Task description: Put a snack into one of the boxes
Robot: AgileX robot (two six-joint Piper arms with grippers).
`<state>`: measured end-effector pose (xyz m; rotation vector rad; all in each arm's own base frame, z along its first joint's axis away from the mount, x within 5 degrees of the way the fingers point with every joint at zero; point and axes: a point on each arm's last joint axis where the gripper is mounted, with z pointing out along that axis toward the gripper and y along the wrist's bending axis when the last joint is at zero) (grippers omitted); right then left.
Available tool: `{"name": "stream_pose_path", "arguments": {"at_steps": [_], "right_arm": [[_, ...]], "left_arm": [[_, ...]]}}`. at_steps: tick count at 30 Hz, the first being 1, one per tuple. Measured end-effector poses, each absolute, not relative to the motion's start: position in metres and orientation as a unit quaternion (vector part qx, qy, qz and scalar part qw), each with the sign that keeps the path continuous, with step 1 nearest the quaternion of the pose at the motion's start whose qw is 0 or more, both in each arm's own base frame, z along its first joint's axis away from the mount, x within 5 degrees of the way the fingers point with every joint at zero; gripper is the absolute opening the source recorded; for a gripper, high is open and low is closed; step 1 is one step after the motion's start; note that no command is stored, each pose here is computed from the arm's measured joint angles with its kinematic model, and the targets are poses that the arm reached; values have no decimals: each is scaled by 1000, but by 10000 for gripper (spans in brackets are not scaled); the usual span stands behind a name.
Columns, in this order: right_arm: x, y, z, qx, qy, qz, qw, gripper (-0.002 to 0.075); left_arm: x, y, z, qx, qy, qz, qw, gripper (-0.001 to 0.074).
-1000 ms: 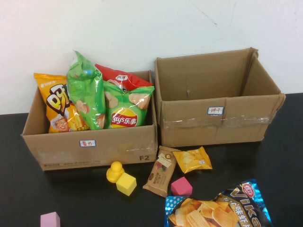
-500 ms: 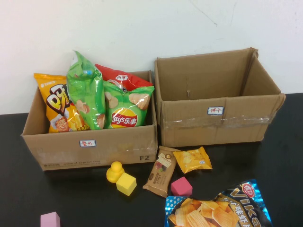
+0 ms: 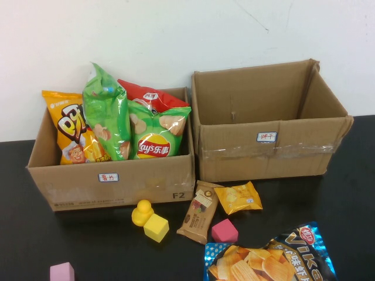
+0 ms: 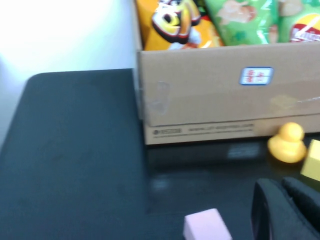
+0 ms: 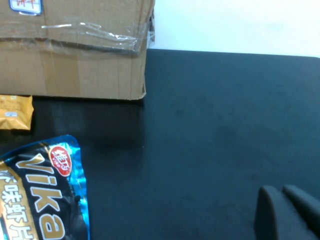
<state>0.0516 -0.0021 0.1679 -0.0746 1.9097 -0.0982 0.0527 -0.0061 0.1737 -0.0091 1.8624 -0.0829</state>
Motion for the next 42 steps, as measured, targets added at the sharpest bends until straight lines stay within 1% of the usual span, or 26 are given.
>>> {"name": "stream_pose_path", "arguments": {"at_steps": [7, 42], "right_arm": [[52, -2, 168, -32, 816, -42, 576, -1], [52, -2, 168, -32, 816, -42, 576, -1]], "left_arm": [[53, -2, 174, -35, 801, -13, 597, -3], [53, -2, 174, -36, 801, -12, 597, -3]]}}
